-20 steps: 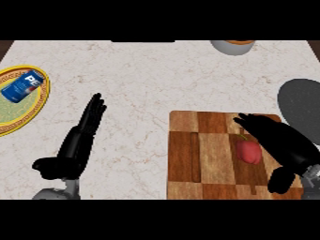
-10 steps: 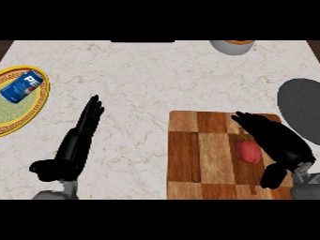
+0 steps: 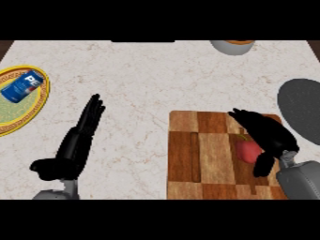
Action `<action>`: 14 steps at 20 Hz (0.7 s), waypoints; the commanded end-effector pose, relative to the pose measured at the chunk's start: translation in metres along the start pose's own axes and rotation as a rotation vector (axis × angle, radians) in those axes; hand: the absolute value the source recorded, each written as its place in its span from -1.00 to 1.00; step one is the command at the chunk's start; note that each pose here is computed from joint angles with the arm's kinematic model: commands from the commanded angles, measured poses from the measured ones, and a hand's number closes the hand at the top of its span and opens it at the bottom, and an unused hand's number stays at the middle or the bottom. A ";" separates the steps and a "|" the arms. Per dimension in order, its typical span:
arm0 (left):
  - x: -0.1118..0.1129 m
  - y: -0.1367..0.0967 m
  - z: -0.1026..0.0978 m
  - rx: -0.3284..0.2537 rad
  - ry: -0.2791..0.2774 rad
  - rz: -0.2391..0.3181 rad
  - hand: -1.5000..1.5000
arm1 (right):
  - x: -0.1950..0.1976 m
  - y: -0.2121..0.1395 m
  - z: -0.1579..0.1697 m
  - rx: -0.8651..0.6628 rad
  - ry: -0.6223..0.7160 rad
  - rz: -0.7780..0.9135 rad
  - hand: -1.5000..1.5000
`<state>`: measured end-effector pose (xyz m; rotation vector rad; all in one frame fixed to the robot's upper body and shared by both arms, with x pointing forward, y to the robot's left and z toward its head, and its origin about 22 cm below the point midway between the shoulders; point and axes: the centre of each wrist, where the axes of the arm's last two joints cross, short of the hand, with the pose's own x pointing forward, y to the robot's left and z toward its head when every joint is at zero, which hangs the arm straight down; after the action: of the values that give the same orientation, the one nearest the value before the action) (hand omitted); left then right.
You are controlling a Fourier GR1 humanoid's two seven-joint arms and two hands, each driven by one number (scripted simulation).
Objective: Pick the bell pepper from the cutting board and place it in the pan
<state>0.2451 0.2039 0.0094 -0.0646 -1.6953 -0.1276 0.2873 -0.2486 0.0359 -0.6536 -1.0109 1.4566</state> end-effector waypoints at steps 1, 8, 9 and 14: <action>0.003 -0.001 0.004 -0.010 -0.002 0.006 0.00 | -0.023 0.014 -0.009 0.037 0.021 0.005 -1.00; -0.010 0.000 0.016 -0.009 -0.006 -0.003 0.00 | -0.011 0.029 -0.008 0.054 -0.062 0.156 1.00; 0.016 0.017 0.003 -0.017 -0.016 -0.001 0.00 | -0.006 0.038 -0.005 0.077 -0.058 0.186 1.00; 0.012 0.006 0.003 -0.004 -0.001 -0.008 0.00 | -0.019 0.014 -0.010 -0.045 -0.073 0.179 1.00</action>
<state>0.2407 0.2109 0.0079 -0.0619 -1.6952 -0.1336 0.2912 -0.2521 0.0197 -0.7085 -1.0428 1.6415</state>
